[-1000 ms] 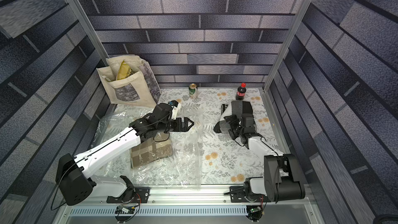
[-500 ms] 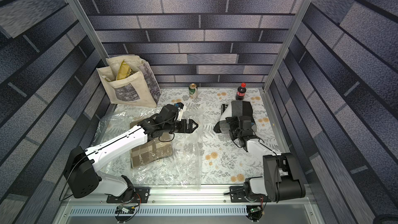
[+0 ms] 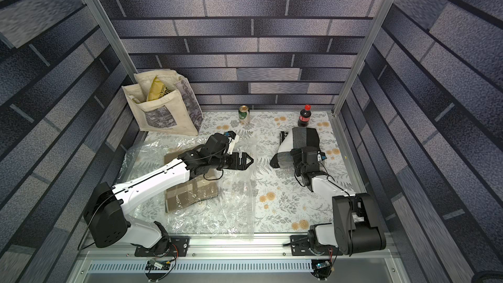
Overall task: Take the scarf out of the vacuum bag
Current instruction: Adjust the scarf at the center of the board.
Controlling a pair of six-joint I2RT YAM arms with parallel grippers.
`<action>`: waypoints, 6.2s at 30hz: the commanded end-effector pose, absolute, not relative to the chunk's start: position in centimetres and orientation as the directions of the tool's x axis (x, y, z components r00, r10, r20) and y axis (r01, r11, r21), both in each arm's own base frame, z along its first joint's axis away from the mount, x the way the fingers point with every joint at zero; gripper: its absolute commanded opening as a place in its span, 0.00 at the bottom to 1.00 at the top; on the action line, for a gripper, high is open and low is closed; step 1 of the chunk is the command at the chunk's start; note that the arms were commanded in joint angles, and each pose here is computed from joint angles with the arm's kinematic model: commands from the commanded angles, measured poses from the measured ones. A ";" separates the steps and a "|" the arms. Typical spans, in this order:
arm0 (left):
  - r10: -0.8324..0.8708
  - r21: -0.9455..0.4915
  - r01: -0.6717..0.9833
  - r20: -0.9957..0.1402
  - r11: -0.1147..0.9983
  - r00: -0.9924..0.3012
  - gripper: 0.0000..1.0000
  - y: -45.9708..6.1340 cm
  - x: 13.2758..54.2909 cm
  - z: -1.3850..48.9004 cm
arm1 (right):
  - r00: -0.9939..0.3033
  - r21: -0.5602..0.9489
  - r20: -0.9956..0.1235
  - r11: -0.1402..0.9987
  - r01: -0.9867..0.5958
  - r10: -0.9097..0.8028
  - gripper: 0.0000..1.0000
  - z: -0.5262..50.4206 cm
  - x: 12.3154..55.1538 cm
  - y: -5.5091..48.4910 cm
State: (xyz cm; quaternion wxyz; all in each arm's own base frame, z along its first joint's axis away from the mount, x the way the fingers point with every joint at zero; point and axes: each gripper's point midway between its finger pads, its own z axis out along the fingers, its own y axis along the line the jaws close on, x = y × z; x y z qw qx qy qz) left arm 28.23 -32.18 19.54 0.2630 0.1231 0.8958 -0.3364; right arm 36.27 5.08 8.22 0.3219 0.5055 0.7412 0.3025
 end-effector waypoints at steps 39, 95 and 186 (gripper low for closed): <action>0.023 -0.589 0.412 -0.554 0.695 -0.832 1.00 -33.2 28.0 20.1 | -0.090 0.840 -0.187 0.207 0.502 0.978 0.00 15.5 36.5 -1.4; 0.581 0.371 0.611 -0.793 0.699 -0.183 0.00 -48.0 39.1 23.7 | -0.221 0.998 -0.066 0.062 -0.024 0.973 0.00 33.3 38.9 -0.1; -0.128 -0.328 0.408 -0.887 0.852 -0.444 1.00 -25.5 34.7 29.5 | -0.247 0.419 -0.373 0.400 0.815 0.894 0.54 10.1 32.8 -4.5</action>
